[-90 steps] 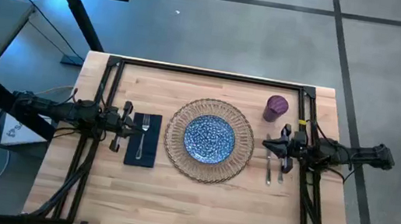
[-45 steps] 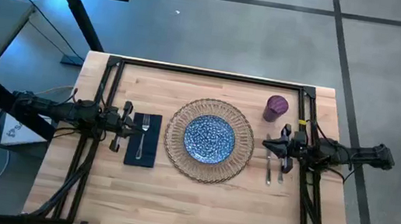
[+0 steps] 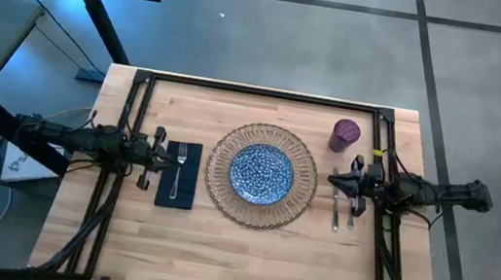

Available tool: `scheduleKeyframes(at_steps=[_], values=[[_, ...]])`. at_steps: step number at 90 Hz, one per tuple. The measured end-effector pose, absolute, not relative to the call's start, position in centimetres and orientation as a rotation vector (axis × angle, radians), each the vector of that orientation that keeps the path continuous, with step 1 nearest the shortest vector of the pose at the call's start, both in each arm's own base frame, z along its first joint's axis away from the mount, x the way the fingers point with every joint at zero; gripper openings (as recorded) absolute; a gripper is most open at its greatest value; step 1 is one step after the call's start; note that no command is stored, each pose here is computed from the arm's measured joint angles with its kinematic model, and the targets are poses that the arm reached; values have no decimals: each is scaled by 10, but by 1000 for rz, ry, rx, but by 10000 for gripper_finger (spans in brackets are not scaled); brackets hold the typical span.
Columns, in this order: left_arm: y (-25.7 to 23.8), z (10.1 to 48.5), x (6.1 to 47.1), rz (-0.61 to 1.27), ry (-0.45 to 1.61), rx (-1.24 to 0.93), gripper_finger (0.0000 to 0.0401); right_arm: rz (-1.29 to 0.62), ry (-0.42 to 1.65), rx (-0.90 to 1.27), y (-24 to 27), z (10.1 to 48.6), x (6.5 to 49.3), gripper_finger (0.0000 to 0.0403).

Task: Set table place
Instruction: Return to Home Position

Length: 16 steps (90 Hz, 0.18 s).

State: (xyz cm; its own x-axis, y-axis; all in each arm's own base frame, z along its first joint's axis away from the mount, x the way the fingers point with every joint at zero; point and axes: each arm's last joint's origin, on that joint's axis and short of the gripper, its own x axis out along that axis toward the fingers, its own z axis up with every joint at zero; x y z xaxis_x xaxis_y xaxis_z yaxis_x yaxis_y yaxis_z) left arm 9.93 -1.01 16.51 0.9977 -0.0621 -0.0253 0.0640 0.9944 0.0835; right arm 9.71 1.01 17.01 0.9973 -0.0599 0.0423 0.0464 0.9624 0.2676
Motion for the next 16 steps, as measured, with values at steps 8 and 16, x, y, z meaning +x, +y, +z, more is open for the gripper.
scheduleKeyframes(at_steps=[8, 16], values=[[-10, 165, 99, -63, 23, 84, 0, -54, -50, 270, 10, 170, 97, 0], [-10, 165, 99, -63, 23, 84, 0, -54, -50, 270, 10, 170, 97, 0]])
